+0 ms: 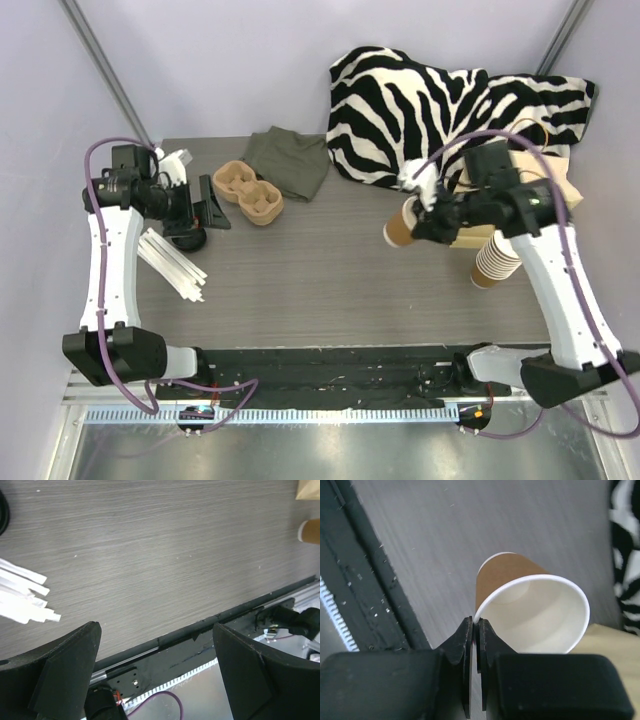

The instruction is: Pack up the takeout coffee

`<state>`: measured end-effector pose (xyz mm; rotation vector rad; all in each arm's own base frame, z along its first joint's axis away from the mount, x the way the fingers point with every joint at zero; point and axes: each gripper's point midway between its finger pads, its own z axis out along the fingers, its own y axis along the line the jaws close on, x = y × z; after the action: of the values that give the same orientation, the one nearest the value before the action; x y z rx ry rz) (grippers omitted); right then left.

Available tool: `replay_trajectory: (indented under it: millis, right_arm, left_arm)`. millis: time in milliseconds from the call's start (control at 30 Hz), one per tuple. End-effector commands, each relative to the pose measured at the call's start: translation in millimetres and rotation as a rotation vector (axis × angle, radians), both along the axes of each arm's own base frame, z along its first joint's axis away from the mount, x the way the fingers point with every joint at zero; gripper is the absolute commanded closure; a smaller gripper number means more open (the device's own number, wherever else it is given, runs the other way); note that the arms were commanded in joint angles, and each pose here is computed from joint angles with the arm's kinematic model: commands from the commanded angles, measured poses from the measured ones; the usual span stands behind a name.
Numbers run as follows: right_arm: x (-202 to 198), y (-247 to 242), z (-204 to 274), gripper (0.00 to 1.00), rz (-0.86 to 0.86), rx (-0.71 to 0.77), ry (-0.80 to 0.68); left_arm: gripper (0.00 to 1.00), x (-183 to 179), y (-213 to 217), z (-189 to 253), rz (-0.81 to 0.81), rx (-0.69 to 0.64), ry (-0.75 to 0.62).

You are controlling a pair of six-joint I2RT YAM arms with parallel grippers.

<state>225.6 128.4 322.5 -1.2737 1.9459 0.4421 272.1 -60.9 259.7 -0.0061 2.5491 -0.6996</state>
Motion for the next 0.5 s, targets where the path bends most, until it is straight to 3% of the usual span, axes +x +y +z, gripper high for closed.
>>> replay_trajectory:
  millis: [0, 133, 267, 467]
  right_arm:
    - [16.5, 36.0, -25.3, 0.99, 0.031, -0.098, -0.038]
    - [32.3, 76.5, -60.7, 0.99, 0.063, -0.173, -0.084]
    - [45.1, 121.7, -87.9, 0.98, 0.116, -0.213, -0.12]
    - [39.8, 173.7, -139.2, 0.96, 0.234, -0.312, -0.075]
  left_arm:
    - [0.0, -9.7, 12.0, 5.4, 0.014, 0.08, -0.044]
    - [0.0, -8.3, 23.6, 0.0, 0.091, 0.136, -0.075]
    - [0.0, -18.1, 17.2, -1.7, 0.02, 0.044, -0.043]
    - [0.0, -8.2, 42.7, -1.4, 0.122, 0.048, -0.079]
